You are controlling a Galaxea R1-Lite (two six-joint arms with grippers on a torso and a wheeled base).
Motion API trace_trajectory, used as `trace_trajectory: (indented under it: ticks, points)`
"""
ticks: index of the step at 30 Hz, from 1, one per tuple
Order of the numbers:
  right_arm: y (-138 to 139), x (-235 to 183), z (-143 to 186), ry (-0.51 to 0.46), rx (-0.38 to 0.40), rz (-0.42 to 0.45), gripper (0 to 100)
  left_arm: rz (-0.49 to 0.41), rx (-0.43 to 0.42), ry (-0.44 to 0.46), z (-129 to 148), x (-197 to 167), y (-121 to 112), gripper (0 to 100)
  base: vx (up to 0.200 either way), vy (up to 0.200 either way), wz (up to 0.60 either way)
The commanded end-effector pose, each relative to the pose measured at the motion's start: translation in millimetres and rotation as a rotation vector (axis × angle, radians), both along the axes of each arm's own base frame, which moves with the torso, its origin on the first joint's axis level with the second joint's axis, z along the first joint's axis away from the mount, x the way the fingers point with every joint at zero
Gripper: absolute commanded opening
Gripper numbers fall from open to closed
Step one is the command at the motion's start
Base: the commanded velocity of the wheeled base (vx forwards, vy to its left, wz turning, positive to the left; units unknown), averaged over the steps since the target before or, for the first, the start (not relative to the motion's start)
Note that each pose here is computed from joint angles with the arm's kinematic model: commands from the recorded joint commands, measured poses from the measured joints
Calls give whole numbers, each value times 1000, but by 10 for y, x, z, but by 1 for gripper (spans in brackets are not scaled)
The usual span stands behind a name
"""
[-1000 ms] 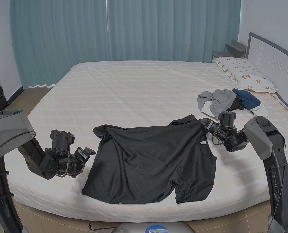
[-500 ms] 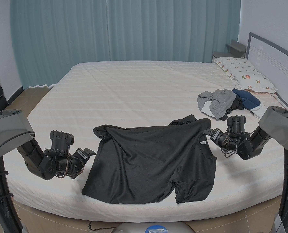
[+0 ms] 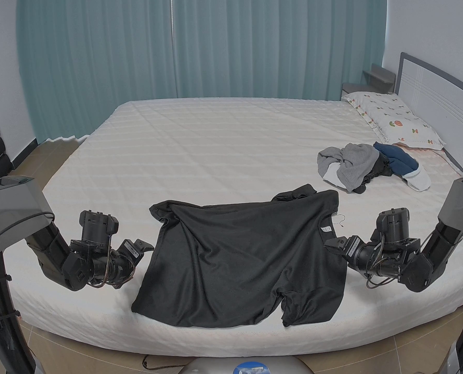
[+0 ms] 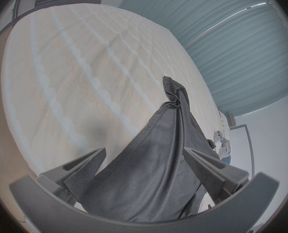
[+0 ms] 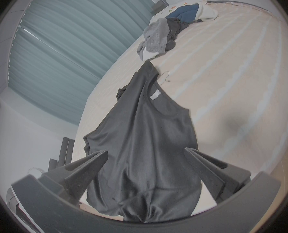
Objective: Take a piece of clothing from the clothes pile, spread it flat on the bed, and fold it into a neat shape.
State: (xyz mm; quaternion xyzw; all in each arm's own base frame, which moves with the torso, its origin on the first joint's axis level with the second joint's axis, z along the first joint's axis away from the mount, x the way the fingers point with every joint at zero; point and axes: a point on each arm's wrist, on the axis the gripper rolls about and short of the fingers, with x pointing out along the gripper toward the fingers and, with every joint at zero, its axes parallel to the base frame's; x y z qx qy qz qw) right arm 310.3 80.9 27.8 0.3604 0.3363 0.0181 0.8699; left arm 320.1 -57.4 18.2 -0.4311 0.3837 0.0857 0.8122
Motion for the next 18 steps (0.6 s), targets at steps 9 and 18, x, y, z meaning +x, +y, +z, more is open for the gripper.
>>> trace_trajectory:
  ticks: [9, 18]
  points:
    - [32, -190, -74, 29, -57, 57, 100, -55, 61, 38, -98, -100, 6, 100, -111, 0, 0]
    - [-41, -99, -8, -75, -143, 96, 100, -104, 105, 51, -115, -193, -42, 100, -22, 0, 0]
